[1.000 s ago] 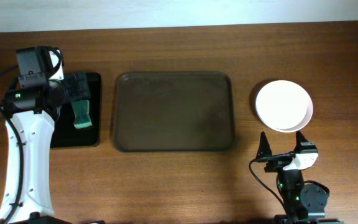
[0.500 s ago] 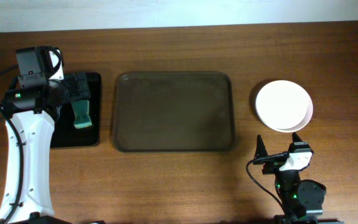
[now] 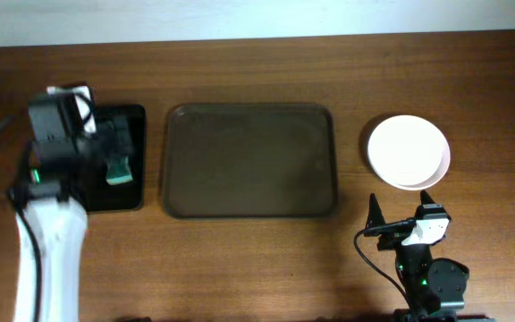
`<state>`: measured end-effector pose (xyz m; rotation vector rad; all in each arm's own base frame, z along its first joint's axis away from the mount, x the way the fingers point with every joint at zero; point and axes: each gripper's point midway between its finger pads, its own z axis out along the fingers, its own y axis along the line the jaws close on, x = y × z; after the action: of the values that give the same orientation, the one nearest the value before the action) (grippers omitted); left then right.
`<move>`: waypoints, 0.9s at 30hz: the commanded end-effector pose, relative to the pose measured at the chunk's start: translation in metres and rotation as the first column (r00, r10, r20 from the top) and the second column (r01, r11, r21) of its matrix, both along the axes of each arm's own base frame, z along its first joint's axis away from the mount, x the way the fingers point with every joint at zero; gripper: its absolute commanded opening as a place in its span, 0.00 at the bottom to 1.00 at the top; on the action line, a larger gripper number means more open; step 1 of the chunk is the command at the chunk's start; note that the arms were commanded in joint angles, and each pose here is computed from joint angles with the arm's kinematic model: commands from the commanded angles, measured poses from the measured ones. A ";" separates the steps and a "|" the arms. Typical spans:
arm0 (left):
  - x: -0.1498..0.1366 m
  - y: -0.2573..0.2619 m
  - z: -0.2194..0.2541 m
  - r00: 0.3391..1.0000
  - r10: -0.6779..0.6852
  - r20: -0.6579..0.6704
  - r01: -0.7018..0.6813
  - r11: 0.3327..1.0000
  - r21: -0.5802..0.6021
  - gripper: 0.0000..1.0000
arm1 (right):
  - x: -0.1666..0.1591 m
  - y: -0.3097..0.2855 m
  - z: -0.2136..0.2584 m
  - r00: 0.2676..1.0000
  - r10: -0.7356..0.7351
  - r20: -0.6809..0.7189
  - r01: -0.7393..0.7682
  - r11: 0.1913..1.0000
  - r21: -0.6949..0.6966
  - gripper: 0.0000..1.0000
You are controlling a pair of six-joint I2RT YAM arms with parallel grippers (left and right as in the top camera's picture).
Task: Clean dirty plates on tray and stack at the side
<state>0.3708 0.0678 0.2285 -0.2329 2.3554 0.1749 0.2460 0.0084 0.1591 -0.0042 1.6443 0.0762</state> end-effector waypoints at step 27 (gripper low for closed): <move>-0.125 -0.062 -0.070 0.718 -0.390 0.577 0.220 0.913 0.343 0.99 | 0.000 0.000 -0.002 1.000 -0.001 0.000 0.001 1.000 -0.010 0.98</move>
<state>0.2460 0.0074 0.1594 0.1875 1.6376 0.1830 0.2460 0.0071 0.1594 0.0007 1.6423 0.0674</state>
